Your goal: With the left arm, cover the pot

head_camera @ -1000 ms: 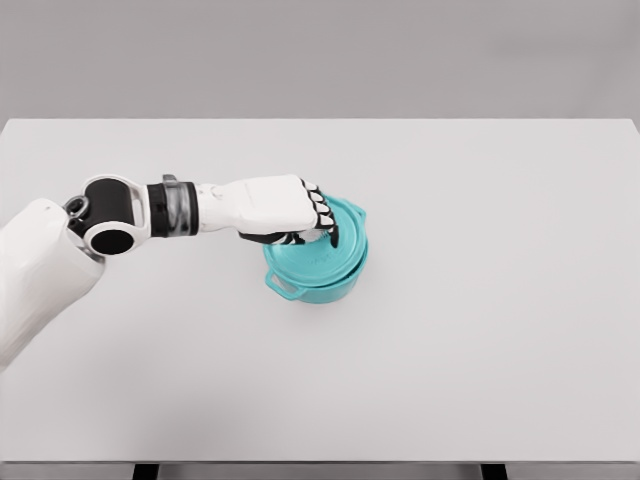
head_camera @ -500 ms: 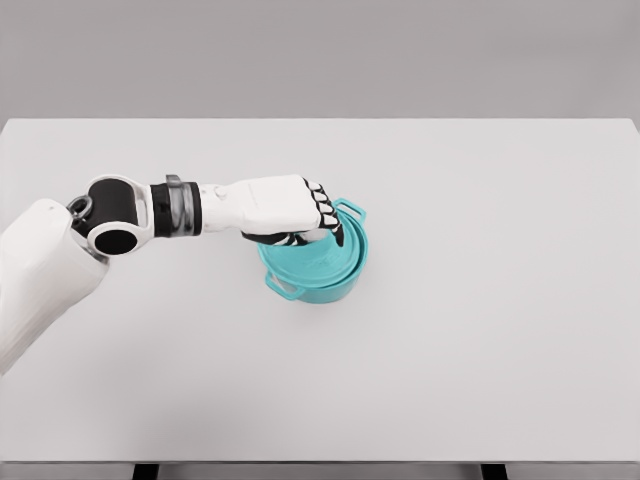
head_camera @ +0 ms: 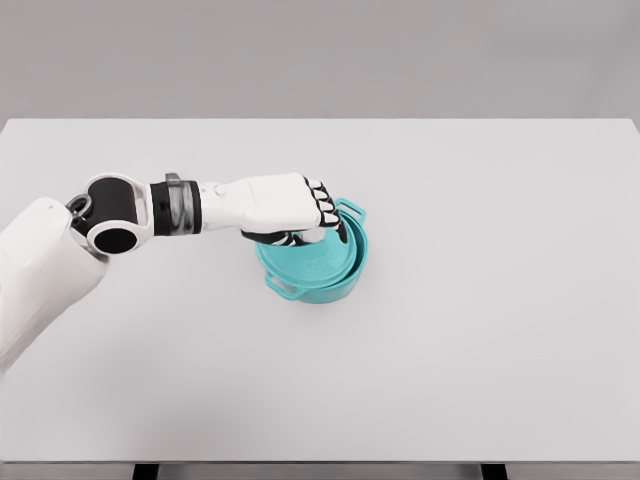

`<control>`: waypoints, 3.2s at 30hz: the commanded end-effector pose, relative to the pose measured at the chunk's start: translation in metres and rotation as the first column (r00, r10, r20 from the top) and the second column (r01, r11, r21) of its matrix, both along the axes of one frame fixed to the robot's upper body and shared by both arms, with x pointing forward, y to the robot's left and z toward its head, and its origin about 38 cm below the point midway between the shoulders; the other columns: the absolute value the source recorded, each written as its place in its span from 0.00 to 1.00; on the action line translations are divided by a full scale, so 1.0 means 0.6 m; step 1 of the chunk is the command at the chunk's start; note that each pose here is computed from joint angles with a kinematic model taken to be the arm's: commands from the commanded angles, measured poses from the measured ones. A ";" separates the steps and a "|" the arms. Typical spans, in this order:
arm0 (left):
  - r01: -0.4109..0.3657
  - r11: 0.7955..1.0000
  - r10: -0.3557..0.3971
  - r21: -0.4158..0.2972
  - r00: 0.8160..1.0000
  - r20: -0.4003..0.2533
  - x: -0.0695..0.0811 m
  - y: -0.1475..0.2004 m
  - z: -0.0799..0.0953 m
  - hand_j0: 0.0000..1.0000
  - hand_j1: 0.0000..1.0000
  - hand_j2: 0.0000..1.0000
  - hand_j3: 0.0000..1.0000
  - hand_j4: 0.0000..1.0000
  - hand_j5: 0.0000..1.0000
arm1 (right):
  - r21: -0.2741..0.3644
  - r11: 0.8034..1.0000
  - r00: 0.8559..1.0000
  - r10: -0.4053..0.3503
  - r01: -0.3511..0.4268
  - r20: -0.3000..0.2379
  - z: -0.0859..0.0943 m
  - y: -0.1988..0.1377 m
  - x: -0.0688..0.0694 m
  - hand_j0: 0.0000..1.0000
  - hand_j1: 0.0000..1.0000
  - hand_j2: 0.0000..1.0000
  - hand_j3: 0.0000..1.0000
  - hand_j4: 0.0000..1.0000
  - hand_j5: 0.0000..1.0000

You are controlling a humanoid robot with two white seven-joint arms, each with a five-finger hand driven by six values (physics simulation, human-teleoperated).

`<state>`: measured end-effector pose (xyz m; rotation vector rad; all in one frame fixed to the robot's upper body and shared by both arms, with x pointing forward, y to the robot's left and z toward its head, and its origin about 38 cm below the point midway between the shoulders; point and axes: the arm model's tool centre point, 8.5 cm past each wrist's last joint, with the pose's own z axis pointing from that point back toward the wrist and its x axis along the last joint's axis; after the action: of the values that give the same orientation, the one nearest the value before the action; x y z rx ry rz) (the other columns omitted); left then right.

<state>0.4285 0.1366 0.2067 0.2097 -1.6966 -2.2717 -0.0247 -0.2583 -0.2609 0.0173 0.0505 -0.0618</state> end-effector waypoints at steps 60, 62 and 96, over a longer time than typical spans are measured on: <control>0.000 1.000 0.000 -0.012 1.000 0.015 0.008 -0.006 0.016 0.81 0.81 0.81 0.81 0.81 0.81 | 0.000 1.000 1.000 0.000 0.000 0.000 0.000 0.000 0.000 1.00 1.00 1.00 1.00 1.00 1.00; 0.001 1.000 -0.001 -0.013 1.000 0.015 0.008 -0.007 0.016 0.81 0.81 0.81 0.81 0.81 0.81 | 0.000 1.000 1.000 0.000 0.000 0.001 0.000 0.000 0.001 1.00 1.00 1.00 1.00 1.00 1.00; -0.031 0.999 0.033 -0.034 0.996 0.084 0.013 0.028 0.064 1.00 1.00 1.00 1.00 1.00 1.00 | 0.000 1.000 1.000 0.000 0.000 0.000 0.000 0.000 0.000 1.00 1.00 1.00 1.00 1.00 1.00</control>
<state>0.4362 0.1458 0.2343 0.2933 -1.7401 -2.2543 -0.0247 -0.2582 -0.2609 0.0173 0.0506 -0.0618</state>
